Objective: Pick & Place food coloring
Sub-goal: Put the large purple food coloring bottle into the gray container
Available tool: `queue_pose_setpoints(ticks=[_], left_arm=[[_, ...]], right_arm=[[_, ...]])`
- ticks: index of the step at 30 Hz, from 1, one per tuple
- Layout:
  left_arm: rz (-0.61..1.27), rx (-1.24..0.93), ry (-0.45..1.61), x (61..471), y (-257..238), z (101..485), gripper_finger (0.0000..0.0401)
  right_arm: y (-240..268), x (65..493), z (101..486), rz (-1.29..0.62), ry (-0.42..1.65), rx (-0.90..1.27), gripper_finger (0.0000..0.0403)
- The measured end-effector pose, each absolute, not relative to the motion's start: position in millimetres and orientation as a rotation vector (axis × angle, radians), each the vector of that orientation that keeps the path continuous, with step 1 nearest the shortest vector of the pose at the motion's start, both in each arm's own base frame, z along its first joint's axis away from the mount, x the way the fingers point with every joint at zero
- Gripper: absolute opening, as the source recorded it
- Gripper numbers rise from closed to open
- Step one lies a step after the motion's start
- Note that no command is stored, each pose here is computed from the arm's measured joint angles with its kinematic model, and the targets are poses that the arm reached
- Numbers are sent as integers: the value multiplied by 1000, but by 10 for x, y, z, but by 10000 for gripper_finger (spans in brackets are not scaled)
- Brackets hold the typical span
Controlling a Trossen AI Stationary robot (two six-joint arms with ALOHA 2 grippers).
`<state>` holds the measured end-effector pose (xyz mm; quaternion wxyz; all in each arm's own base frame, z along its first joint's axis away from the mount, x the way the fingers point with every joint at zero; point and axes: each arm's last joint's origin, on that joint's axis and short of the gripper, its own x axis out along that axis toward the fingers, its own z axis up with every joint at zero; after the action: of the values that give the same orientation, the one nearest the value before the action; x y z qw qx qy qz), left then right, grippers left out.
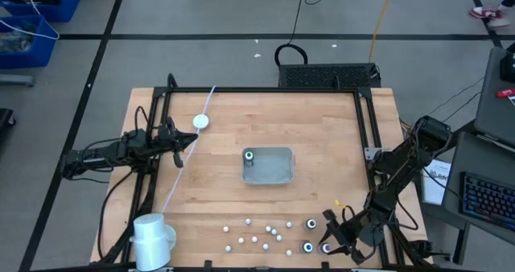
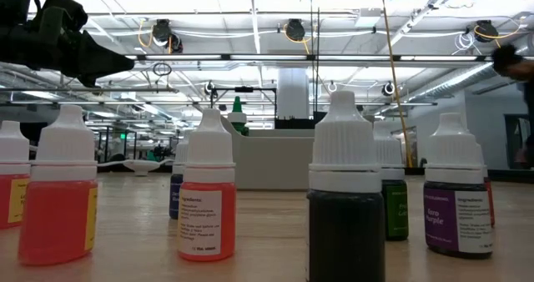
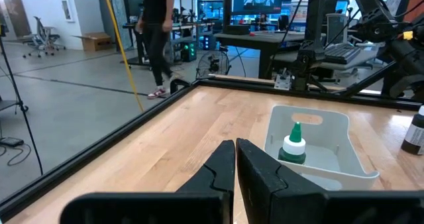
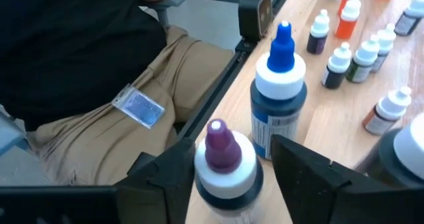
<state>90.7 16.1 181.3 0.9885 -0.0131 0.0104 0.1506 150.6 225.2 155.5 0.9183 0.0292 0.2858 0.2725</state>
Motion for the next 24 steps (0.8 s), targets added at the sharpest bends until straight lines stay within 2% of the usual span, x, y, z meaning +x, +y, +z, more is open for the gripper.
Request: queue_pose_setpoints(ticks=[10, 17, 24], left_arm=[[302, -26, 21, 907, 160, 1813, 21], [302, -26, 21, 907, 160, 1813, 21], [303, -20, 21, 906, 161, 1813, 21]], right_arm=[[2247, 1501, 1549, 564, 588, 32, 112], [2223, 1481, 1592, 597, 566, -52, 110], [2037, 1332, 1882, 590, 563, -67, 110]])
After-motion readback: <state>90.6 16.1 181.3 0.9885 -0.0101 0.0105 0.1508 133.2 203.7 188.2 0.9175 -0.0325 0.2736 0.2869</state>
